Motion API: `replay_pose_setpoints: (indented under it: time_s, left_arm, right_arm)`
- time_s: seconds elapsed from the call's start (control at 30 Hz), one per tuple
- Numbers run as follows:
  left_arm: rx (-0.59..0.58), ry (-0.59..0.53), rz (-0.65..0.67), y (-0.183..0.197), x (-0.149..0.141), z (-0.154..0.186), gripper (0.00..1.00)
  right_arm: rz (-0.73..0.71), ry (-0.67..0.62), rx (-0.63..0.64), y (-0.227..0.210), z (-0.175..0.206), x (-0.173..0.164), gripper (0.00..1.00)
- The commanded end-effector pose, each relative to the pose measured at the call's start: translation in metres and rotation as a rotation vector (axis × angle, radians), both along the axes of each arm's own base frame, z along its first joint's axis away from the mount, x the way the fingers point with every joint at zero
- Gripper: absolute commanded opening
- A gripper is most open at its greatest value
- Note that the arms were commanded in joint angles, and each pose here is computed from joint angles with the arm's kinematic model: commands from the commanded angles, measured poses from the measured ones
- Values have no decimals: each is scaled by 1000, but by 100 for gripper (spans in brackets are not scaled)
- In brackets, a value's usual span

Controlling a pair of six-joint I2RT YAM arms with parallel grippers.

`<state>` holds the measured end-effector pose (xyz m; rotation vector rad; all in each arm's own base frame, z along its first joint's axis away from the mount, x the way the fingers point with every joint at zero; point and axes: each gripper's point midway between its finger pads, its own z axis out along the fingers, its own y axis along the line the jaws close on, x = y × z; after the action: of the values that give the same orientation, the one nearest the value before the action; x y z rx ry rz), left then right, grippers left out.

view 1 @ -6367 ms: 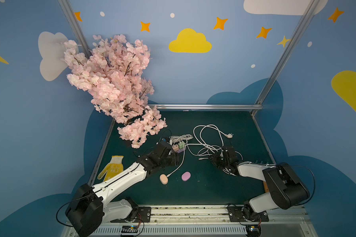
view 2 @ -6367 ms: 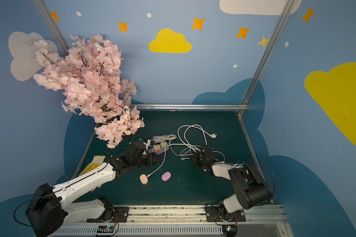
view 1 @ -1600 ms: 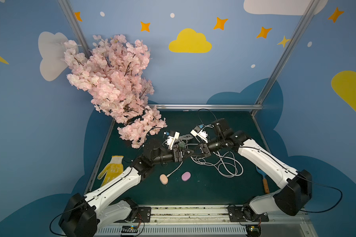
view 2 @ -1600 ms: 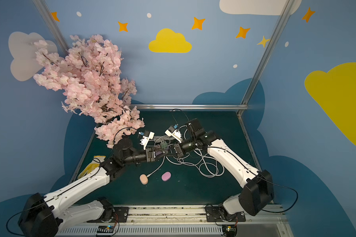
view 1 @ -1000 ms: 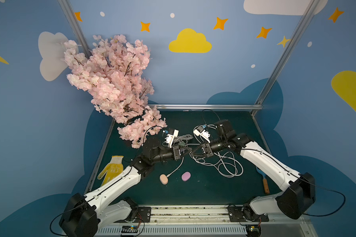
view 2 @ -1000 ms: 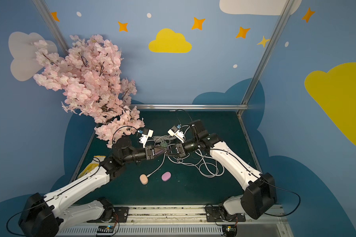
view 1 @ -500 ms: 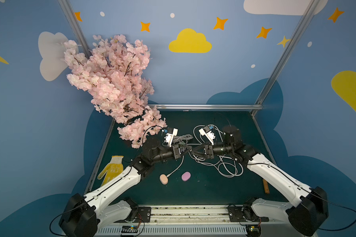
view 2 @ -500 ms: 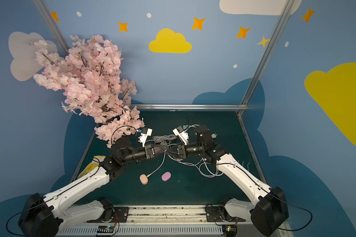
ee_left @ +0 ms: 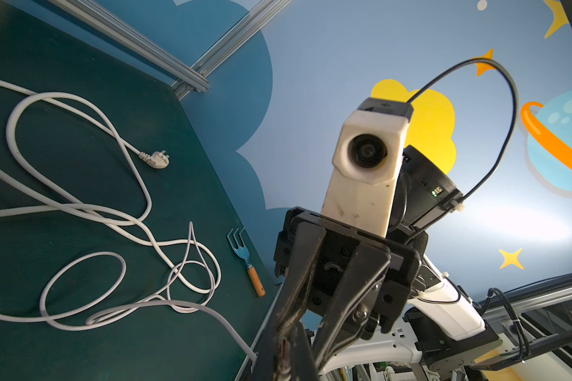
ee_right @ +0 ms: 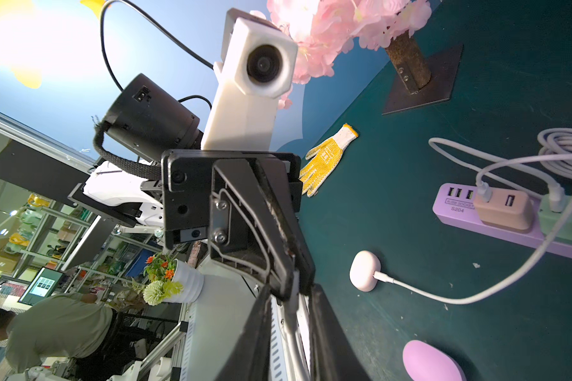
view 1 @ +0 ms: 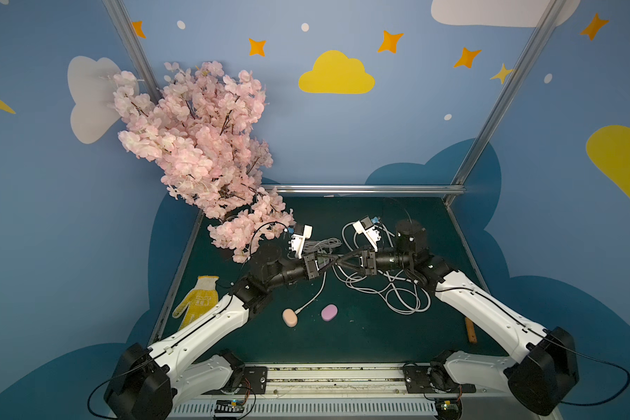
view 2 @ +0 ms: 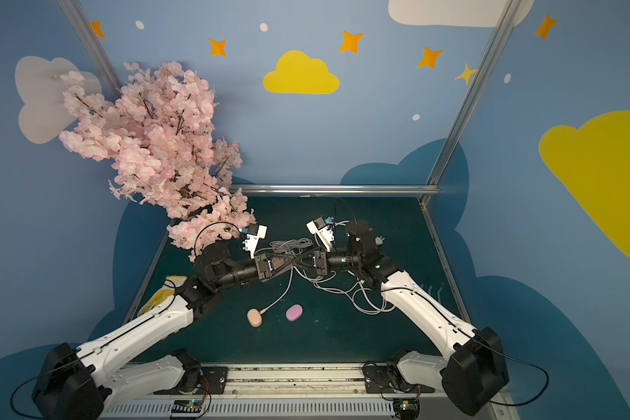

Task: Charge the bluetooth headset
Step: Pick up the charging cable from the center of the board.

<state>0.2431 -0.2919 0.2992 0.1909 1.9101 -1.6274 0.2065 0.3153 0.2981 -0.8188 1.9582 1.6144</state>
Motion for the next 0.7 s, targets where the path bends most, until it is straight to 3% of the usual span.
replay_pose_setpoints:
  time_s: [0.0,0.17,0.33,0.4,0.5,0.53,0.6,0.67]
  left_arm:
    - [-29,-60,-9,1,-5,15,3]
    - [-30,-67,-11,1,-6,18,3]
    - [-34,-61,-17,1,-7,17,3]
    - [-38,-62,-22,1,-8,18,3]
    - [-37,-54,-37,-1,-9,16,6]
    - [-35,-47,-39,-1,-9,15,18]
    - [-31,-42,-36,1,-10,14,61]
    - [-19,-38,-11,6,-9,12,82]
  right_arm:
    - [37,15,18,2,-1,-7,25]
    - [35,30,18,0,-3,-9,26]
    - [25,31,36,1,2,-6,12]
    - [22,24,47,2,5,-5,0]
    - [14,26,50,1,6,-3,0]
    - [13,32,47,0,5,-3,0]
    - [6,43,36,-1,1,-3,0]
    - [2,54,28,-3,-4,-3,0]
